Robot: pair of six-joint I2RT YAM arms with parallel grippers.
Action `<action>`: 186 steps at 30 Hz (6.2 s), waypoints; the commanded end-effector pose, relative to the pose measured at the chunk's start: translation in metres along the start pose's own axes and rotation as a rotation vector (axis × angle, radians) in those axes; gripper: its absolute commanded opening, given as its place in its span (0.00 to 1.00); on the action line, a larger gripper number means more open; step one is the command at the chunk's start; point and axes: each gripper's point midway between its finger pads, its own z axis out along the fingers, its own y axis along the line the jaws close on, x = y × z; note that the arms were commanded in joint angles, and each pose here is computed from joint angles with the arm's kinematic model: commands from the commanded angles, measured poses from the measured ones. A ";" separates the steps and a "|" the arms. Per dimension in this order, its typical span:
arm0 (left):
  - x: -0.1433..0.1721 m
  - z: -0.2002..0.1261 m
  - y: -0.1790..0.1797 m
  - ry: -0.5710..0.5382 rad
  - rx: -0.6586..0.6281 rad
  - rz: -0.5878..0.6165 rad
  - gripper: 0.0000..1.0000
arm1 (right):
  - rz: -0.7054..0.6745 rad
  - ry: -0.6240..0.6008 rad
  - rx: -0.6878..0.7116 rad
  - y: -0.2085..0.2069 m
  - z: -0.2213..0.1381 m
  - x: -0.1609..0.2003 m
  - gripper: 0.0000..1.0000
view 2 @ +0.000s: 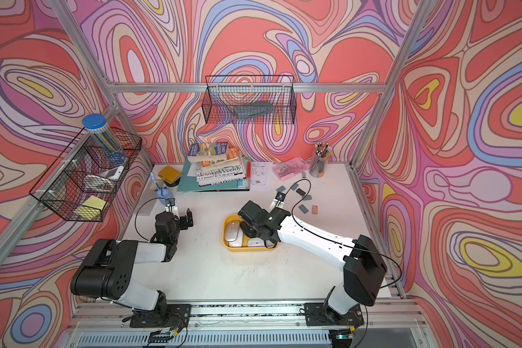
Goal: Take out the mouse from the storage box
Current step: Place the mouse at the center of the board, then pick up the mouse from the storage box, then place the mouse at the center of the board, then pick up the mouse from the storage box.
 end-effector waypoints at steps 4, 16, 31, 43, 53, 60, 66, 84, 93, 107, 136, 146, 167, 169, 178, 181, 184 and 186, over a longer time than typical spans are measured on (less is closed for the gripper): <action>-0.005 0.000 0.000 -0.022 -0.002 -0.001 0.99 | 0.052 0.061 0.087 -0.081 0.014 -0.003 0.49; -0.005 0.000 0.000 -0.022 -0.001 -0.003 0.99 | 0.081 0.381 0.050 -0.107 0.082 0.039 0.51; -0.005 0.000 0.000 -0.020 -0.001 -0.001 0.99 | 0.011 0.491 0.100 -0.110 0.119 0.055 0.67; -0.005 0.000 0.000 -0.020 -0.001 0.000 0.99 | -0.099 0.294 -0.213 -0.065 0.037 -0.016 0.82; -0.109 -0.047 0.006 -0.110 -0.070 -0.051 0.99 | -0.498 0.287 -0.412 0.006 0.024 0.005 0.82; -0.081 -0.064 0.006 0.098 0.008 -0.716 0.99 | -0.607 0.278 -0.453 0.017 0.027 0.005 0.82; -0.081 -0.057 -0.031 0.264 0.251 -0.847 0.91 | -0.725 0.327 -0.477 0.023 0.029 0.030 0.81; -0.089 -0.162 -0.015 0.274 0.286 -0.731 0.89 | -0.777 0.409 -0.424 0.023 0.072 0.063 0.81; -0.094 -0.183 -0.015 0.301 0.304 -0.669 0.92 | -0.741 0.458 -0.377 0.012 0.080 0.075 0.70; -0.094 -0.189 -0.011 0.296 0.297 -0.617 0.94 | -0.584 0.268 -0.420 0.031 0.037 0.017 0.55; -0.091 -0.184 -0.033 0.362 0.407 -0.603 0.96 | 0.045 0.374 0.190 -0.212 0.118 -0.028 0.57; -0.078 -0.178 -0.040 0.454 0.416 -0.582 0.97 | 0.034 0.460 0.222 -0.221 0.135 0.006 0.65; -0.074 -0.174 -0.044 0.474 0.428 -0.592 0.99 | -0.217 0.245 -0.364 -0.045 0.011 -0.023 0.78; -0.073 -0.174 -0.044 0.480 0.428 -0.590 0.99 | -0.312 0.273 -0.442 -0.008 0.011 -0.007 0.78; -0.072 -0.173 -0.046 0.481 0.438 -0.590 0.99 | -0.558 0.383 -0.768 0.090 0.045 0.027 0.80; -0.073 -0.173 -0.046 0.482 0.440 -0.589 0.99 | -0.635 0.426 -0.766 0.101 0.059 0.040 0.81; -0.073 -0.173 -0.047 0.482 0.443 -0.592 0.99 | -0.710 0.457 -0.732 0.106 0.073 0.051 0.80; -0.073 -0.173 -0.048 0.482 0.447 -0.596 0.99 | -0.734 0.477 -0.709 0.106 0.082 0.057 0.80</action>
